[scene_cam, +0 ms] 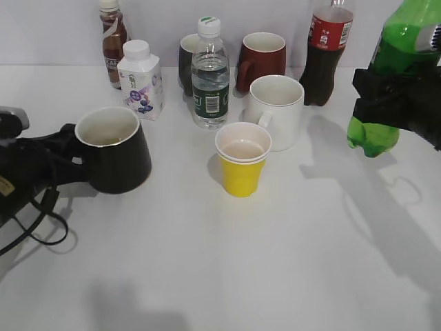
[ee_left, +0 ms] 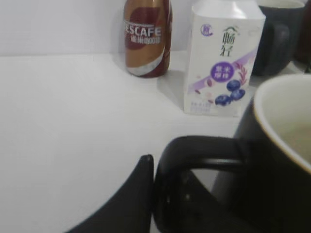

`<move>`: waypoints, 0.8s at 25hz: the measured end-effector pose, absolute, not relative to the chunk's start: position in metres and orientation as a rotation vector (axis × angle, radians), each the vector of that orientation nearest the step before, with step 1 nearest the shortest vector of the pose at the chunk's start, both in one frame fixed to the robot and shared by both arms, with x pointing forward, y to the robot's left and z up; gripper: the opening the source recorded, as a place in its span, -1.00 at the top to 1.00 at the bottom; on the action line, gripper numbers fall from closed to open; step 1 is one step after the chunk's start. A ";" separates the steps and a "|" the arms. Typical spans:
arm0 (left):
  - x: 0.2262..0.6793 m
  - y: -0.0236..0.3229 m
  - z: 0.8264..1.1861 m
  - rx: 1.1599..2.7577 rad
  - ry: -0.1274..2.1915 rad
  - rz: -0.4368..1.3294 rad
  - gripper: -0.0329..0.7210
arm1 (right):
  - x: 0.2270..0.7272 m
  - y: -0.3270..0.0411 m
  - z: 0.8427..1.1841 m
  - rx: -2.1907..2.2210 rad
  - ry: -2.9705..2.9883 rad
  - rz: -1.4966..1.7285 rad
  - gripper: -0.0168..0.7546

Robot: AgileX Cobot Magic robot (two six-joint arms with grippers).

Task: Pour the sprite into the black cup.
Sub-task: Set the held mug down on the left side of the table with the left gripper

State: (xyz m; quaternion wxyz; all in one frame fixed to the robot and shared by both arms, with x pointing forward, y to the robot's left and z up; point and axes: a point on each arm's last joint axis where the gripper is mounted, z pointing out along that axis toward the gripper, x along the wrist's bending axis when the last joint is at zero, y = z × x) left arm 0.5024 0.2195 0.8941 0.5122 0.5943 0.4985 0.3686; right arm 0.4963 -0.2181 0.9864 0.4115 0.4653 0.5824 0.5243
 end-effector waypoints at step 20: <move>0.459 0.231 0.905 1.458 1.179 0.868 0.14 | 0.489 -0.221 0.959 1.207 1.519 1.267 -0.12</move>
